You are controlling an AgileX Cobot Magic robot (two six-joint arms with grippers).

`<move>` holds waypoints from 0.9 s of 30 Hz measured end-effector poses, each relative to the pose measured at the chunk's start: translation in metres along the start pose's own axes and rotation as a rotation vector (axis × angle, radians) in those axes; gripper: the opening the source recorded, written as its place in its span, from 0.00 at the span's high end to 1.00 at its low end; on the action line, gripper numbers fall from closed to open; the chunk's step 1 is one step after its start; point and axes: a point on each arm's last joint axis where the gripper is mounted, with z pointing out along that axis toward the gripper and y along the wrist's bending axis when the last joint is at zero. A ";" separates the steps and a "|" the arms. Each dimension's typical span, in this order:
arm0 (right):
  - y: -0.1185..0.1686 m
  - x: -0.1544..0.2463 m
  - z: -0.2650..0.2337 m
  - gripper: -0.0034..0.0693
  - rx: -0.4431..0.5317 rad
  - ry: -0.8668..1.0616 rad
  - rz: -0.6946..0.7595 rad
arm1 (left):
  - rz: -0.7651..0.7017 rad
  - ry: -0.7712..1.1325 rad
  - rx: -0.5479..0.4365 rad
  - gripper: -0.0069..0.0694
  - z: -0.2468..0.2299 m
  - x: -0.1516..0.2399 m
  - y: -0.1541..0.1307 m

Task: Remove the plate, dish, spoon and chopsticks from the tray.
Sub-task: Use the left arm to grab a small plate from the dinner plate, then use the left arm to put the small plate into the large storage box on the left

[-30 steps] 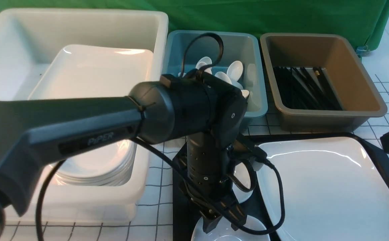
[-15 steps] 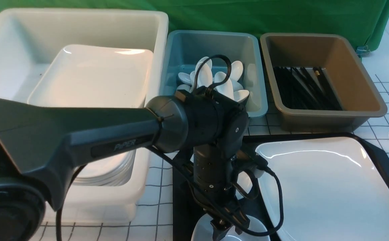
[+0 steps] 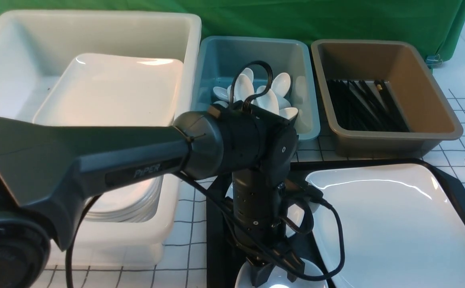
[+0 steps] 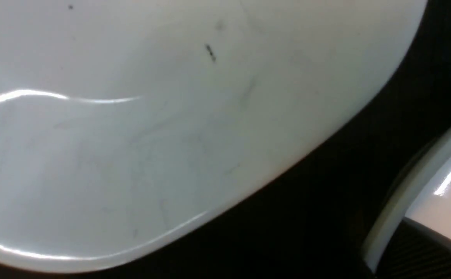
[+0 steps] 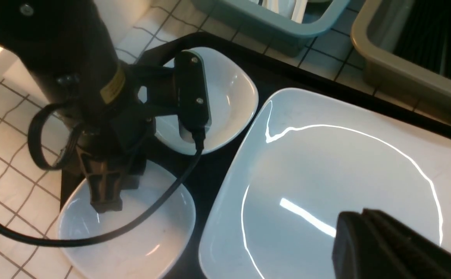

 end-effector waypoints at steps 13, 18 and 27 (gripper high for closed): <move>0.002 -0.006 -0.008 0.95 -0.001 -0.014 -0.018 | -0.037 -0.129 0.051 0.87 -0.070 0.015 -0.015; 0.007 -0.017 -0.021 0.95 -0.028 -0.043 -0.060 | -0.035 -0.233 0.059 0.87 -0.107 0.030 -0.018; 0.032 -0.059 -0.041 0.95 -0.312 -0.189 -0.195 | -0.236 -0.552 0.076 0.87 -0.206 0.100 0.056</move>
